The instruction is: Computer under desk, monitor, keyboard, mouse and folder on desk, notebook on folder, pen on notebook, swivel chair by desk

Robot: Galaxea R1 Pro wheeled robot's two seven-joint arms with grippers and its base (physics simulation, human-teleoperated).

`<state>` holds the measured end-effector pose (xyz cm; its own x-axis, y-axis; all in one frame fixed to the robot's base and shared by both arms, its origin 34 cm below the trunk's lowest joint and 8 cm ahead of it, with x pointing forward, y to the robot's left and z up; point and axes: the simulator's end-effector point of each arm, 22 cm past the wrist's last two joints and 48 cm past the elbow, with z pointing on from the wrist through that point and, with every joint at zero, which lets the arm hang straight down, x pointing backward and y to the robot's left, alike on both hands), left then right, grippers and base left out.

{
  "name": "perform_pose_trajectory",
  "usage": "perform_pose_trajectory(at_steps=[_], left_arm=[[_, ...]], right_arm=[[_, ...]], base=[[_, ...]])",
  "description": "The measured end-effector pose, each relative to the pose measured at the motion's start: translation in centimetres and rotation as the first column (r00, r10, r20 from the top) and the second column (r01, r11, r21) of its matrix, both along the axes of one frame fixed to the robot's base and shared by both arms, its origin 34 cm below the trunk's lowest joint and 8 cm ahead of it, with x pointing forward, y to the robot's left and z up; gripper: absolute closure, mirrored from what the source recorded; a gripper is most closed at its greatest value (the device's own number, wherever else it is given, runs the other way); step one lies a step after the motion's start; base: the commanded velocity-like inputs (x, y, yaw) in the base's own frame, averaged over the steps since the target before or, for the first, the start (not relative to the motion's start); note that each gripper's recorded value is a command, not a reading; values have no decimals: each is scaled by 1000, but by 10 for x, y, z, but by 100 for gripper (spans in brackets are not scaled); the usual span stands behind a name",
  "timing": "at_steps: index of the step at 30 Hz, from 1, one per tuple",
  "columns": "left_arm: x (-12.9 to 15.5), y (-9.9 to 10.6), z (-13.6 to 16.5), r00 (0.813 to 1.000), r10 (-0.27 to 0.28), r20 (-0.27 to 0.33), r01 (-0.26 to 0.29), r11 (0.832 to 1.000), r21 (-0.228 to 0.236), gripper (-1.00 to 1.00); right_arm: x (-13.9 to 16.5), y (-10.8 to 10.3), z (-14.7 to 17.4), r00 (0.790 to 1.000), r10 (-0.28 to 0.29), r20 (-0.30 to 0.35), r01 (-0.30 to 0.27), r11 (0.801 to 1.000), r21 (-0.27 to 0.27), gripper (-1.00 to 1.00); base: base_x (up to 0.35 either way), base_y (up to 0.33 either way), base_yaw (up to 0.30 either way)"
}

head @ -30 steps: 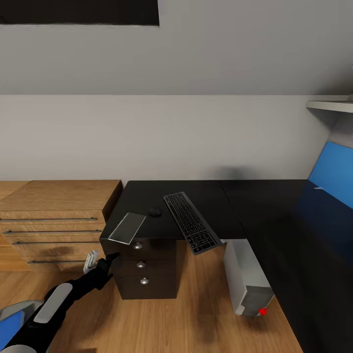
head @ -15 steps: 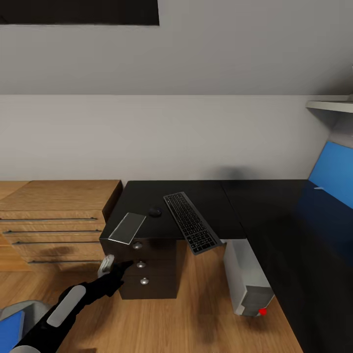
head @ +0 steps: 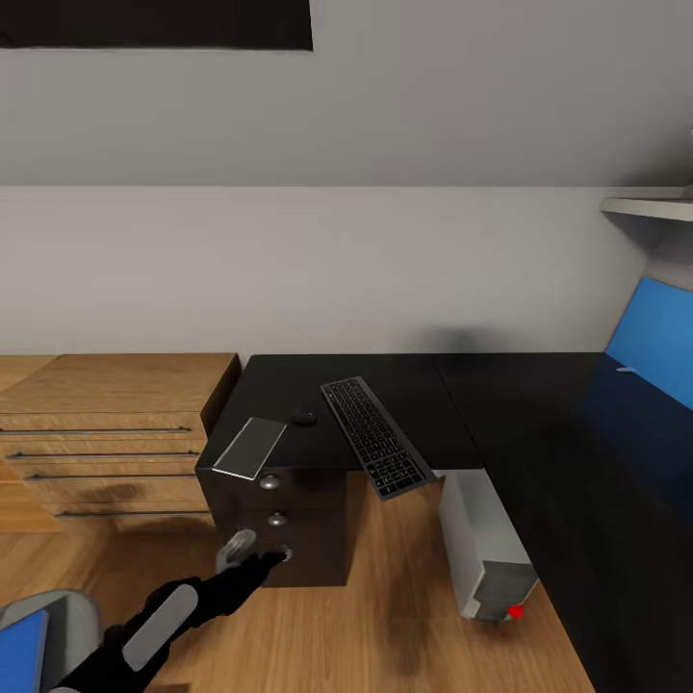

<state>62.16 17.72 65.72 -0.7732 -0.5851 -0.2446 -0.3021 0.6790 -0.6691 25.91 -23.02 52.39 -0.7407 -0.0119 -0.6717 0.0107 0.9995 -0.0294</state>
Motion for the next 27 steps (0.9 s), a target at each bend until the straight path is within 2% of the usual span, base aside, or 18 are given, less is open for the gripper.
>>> perform_pose_trajectory(at_steps=[1, 2, 6, 11, 16, 21, 27], left_arm=[[-2, 2, -5, 1000, -1, 3, 1, 1000, 23, -100], [-6, 8, -15, 1000, -3, 11, 2, 998, 68, -100], [-16, 19, -35, 1000, -6, 26, 2, 988, 156, -100], [-39, 31, -65, 999, -30, 33, 20, 962, 271, -100], [-54, 32, -82, 999, -42, 26, 32, 945, 325, -100], [-63, 36, -91, 999, -44, 15, 36, 935, 352, -100], [-67, 51, -98, 1000, -20, 21, 10, 922, 387, -100]], right_arm=[[2, 0, -2, 1000, -6, -10, 6, 1000, -5, -100], [9, 2, -5, 999, -14, -29, 13, 1000, -10, -100], [27, 10, -8, 998, -22, -54, 21, 1000, -4, -100], [57, 23, -5, 998, -20, -59, 21, 1000, 15, -100], [76, 29, -1, 998, -21, -51, 23, 999, 26, -100], [98, 31, 4, 999, -26, -25, 27, 999, 32, -100], [130, 31, 13, 999, -38, 18, 37, 999, 30, -100]], base=[[0, 0, 0], [0, 0, 0], [0, 0, 0], [0, 0, 0], [0, 0, 0], [0, 0, 0], [0, 0, 0]])
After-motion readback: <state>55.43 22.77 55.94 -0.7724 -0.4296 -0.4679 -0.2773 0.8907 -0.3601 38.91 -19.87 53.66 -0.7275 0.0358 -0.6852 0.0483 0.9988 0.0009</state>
